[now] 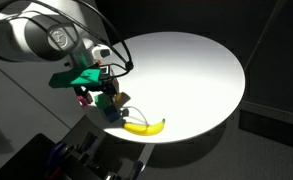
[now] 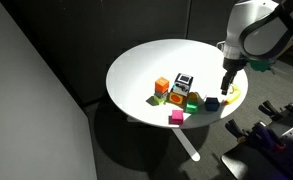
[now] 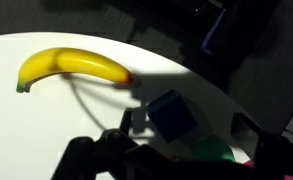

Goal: Pick up the blue block and put it on the orange block

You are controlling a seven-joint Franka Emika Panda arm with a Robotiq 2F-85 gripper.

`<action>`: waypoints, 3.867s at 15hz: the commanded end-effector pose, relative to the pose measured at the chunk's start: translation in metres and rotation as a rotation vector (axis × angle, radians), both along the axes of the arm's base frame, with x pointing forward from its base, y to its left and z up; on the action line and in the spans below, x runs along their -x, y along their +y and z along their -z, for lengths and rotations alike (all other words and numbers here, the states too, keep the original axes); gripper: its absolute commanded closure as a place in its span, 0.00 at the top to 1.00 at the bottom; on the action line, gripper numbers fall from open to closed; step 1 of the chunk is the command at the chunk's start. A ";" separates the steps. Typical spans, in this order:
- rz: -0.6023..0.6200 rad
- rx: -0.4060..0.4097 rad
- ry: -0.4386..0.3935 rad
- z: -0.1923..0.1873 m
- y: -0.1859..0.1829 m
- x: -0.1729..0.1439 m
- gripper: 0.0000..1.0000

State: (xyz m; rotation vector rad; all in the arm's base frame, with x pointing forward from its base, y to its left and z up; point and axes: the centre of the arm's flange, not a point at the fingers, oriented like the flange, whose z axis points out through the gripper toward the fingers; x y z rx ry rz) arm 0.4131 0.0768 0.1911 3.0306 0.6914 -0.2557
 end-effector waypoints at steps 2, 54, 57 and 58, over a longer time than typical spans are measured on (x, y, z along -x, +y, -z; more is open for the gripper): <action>-0.034 0.014 0.008 0.007 0.002 -0.005 1.00; -0.206 0.028 -0.082 0.077 -0.007 -0.019 0.32; -0.165 0.030 -0.055 0.067 -0.011 -0.027 0.32; -0.142 0.028 -0.045 0.063 -0.013 -0.030 0.32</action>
